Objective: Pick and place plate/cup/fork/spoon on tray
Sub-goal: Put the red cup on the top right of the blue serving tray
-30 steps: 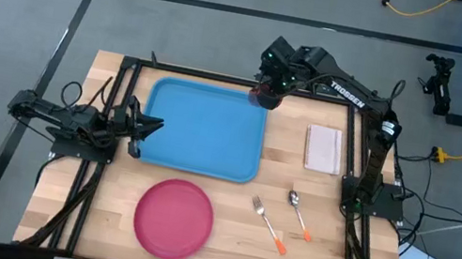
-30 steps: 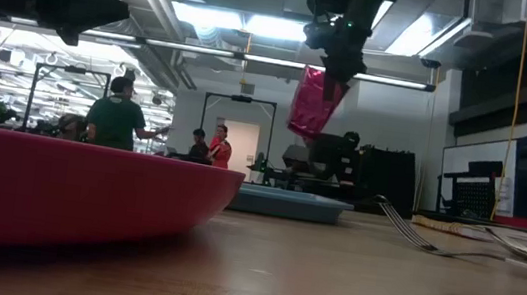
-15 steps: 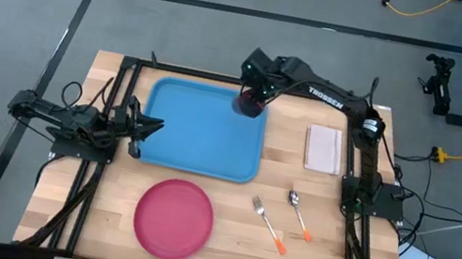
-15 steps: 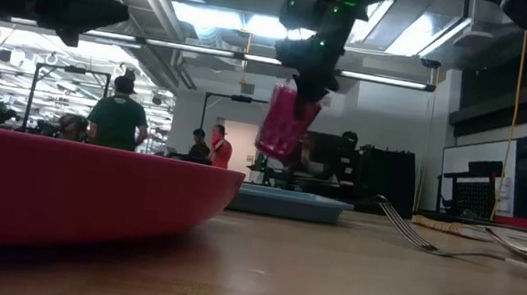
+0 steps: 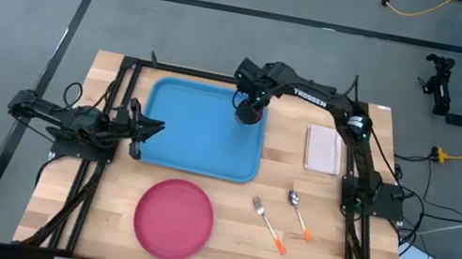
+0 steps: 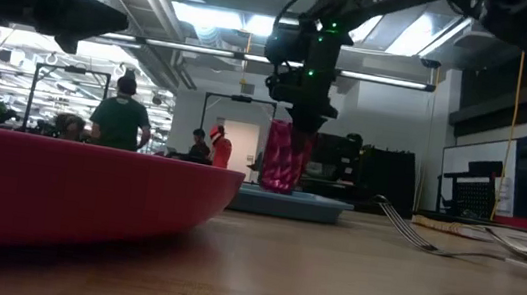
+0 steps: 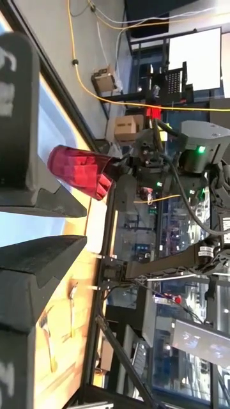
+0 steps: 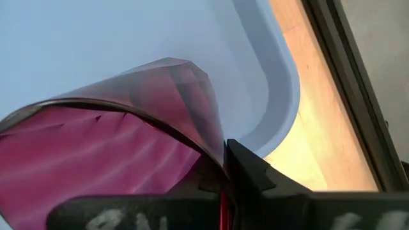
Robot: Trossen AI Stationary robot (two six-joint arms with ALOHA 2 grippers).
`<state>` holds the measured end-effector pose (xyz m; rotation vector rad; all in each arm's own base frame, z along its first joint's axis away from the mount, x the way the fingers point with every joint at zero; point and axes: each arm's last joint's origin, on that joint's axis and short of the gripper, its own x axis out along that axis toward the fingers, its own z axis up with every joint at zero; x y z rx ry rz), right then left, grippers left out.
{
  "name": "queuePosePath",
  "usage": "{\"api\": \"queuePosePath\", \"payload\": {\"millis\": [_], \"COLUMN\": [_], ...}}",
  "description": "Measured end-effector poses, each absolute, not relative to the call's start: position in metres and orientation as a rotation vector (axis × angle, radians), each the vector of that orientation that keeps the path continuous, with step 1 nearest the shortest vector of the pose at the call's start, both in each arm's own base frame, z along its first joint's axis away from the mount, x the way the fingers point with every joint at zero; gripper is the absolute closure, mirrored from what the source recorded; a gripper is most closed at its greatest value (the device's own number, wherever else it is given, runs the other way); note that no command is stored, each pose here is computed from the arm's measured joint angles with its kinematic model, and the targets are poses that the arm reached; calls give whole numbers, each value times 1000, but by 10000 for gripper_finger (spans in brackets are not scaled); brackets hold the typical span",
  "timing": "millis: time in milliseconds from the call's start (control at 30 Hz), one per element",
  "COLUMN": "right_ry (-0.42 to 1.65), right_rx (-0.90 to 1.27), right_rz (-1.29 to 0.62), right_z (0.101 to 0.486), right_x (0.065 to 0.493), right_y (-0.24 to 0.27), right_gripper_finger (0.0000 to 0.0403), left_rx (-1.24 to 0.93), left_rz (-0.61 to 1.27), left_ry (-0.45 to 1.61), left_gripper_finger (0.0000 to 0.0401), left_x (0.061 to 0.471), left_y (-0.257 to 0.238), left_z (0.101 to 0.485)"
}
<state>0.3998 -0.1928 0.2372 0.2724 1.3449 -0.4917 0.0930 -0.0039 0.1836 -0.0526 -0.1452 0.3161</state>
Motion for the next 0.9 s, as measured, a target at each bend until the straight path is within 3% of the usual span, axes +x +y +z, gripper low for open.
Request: {"api": "queuePosePath", "payload": {"millis": [267, 900], "right_ry": [1338, 1326], "right_rx": [295, 306], "right_rz": [-510, -530], "right_z": [237, 244], "right_x": [400, 401], "right_y": [-191, -192], "right_gripper_finger": [365, 361], "left_rx": [-53, -52], "left_rz": [316, 317], "left_ry": [-146, -147], "left_gripper_finger": [351, 351], "left_x": [93, 93], "left_y": [-4, -4], "left_z": [184, 184]}}
